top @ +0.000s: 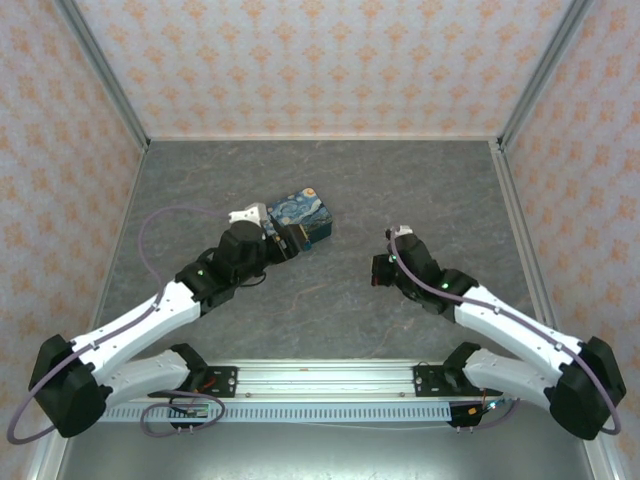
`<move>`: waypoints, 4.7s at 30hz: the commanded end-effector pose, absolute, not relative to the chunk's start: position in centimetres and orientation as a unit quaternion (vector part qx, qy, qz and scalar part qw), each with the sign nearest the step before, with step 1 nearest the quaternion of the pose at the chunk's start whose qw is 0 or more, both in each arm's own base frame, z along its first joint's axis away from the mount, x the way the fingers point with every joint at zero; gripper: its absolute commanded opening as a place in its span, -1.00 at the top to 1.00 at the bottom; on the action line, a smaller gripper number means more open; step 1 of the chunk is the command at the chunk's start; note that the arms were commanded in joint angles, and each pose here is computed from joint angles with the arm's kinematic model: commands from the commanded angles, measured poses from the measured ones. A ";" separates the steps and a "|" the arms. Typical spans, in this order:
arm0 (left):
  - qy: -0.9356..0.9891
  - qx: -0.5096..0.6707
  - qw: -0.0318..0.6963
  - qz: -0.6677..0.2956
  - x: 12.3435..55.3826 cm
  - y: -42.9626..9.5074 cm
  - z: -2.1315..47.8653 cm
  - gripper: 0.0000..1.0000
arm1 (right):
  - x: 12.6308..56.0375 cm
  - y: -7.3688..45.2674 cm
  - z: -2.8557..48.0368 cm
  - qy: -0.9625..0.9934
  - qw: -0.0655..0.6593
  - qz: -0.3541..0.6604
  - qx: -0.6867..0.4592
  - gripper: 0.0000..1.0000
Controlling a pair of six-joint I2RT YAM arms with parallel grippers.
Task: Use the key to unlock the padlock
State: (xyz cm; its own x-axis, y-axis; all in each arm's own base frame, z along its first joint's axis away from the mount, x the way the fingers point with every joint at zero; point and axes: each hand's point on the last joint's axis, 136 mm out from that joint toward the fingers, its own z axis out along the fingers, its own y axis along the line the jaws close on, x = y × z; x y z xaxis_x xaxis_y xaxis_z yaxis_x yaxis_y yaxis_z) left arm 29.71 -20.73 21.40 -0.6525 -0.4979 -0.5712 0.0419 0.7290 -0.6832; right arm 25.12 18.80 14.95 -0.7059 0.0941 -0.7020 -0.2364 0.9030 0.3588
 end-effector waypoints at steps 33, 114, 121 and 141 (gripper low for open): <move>0.734 -0.098 0.396 -0.543 30.0 -28.6 31.7 -0.40 | 27.3 24.3 31.5 0.664 0.383 0.641 0.045 1.00; 0.740 -0.095 0.412 -0.523 30.1 -28.2 31.5 1.00 | 25.4 26.7 31.5 0.707 0.305 0.637 -0.035 0.16; 0.741 -0.092 0.410 -0.524 30.2 -28.5 31.4 1.00 | 25.9 27.2 31.5 0.706 0.299 0.641 -0.036 0.25; 0.744 -0.090 0.409 -0.521 30.2 -28.7 31.2 1.00 | 25.9 28.2 32.2 0.699 0.291 0.651 -0.043 0.45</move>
